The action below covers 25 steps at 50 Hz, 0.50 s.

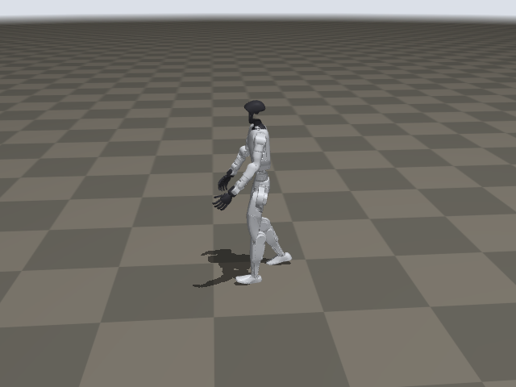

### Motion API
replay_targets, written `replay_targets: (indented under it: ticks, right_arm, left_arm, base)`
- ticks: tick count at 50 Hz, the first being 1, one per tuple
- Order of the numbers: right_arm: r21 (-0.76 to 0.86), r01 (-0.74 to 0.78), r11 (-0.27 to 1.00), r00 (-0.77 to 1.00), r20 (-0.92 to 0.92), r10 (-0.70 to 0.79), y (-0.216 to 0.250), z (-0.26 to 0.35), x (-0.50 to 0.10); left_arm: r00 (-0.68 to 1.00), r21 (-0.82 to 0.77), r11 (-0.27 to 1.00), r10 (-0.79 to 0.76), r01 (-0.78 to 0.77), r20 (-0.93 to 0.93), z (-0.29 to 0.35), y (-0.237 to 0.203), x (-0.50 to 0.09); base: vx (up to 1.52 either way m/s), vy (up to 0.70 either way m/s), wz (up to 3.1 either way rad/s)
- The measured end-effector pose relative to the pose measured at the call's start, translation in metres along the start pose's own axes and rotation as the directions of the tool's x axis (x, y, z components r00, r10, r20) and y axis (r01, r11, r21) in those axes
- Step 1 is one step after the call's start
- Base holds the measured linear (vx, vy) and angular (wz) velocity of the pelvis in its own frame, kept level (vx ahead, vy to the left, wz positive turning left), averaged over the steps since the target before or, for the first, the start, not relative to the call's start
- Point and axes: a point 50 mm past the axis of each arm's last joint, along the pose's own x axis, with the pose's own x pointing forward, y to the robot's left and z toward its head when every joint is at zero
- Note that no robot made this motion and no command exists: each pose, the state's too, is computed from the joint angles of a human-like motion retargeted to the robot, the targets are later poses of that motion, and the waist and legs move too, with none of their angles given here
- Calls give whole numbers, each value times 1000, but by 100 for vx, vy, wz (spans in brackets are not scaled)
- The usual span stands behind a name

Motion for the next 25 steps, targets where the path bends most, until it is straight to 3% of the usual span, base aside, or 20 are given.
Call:
replay_targets:
  ticks: [6, 12, 18, 25]
  right_arm:
    - [72, 185, 980, 926, 322, -198, -57, 110, -7]
    - [140, 231, 963, 828, 492, -270, -89, 161, -26]
    - [131, 191, 973, 876, 424, -229, -84, 126, -15]
    - [-43, 24, 999, 999, 39, -22, -30, 1, 3]
  left_arm:
    - [850, -25, 957, 245, -289, -466, -139, 43, -64]
    - [588, 30, 941, 236, -337, -774, -231, 46, -156]
    - [511, 8, 969, 138, -247, -849, -259, 31, -197]
    - [614, -29, 972, 124, -233, -780, -239, 14, -161]
  base:
    - [-48, -19, -53]
    - [-49, -18, -10]
    - [-45, -13, 35]
    - [-40, -11, 49]
